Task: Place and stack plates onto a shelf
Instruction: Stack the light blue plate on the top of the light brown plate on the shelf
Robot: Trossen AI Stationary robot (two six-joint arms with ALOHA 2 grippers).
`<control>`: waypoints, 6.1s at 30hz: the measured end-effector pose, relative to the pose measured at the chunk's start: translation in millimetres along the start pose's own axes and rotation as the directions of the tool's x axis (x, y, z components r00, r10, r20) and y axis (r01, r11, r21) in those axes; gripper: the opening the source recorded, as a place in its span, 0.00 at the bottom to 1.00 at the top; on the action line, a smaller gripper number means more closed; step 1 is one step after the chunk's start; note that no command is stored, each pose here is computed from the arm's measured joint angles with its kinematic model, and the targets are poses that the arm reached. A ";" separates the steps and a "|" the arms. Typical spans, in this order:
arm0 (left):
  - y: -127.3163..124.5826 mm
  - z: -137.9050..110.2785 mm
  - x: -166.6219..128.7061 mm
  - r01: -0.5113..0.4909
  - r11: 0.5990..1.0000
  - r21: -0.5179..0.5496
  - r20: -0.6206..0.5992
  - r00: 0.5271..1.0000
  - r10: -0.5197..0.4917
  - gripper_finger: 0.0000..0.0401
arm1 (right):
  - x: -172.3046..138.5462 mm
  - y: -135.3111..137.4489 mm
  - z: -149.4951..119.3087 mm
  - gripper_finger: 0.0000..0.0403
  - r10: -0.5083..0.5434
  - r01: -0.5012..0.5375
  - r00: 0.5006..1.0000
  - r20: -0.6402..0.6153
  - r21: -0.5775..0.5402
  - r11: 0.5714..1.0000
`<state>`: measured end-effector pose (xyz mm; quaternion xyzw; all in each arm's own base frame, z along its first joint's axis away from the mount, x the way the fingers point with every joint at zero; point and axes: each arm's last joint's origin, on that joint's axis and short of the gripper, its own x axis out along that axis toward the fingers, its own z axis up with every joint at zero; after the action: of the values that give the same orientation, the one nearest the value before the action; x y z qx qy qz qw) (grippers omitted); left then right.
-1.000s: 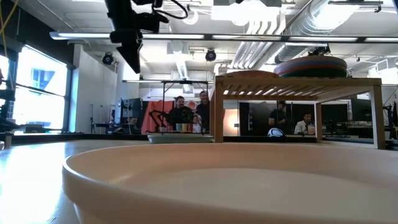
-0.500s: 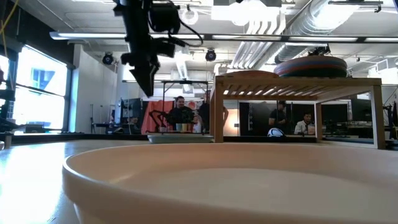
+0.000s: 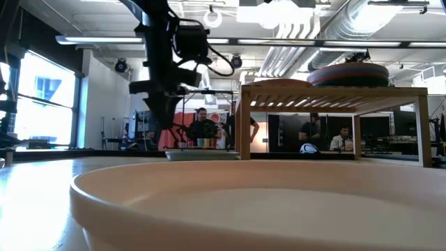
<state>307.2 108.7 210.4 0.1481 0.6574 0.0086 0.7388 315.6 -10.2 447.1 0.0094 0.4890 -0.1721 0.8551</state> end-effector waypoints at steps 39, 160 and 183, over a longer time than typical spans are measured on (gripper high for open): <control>-19.9 -13.7 48.6 -0.132 0.984 0.121 0.143 0.983 0.115 0.22 | -0.1 -0.2 1.2 0.16 -0.008 0.008 1.000 0.014 0.018 1.000; 0.2 0.2 -102.1 -0.700 0.623 0.349 0.290 0.713 0.638 0.01 | 16.1 -125.0 32.6 0.16 -0.341 0.117 0.913 0.225 0.657 0.745; -14.2 17.5 -97.3 -0.716 0.601 0.355 0.337 0.698 0.632 0.01 | 48.9 -118.2 31.2 0.16 -0.203 0.091 0.975 0.092 0.667 0.739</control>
<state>308.4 71.3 303.0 0.5564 0.4661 0.1182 0.6777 328.4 -141.0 440.3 0.2577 0.3266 -0.4007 0.8163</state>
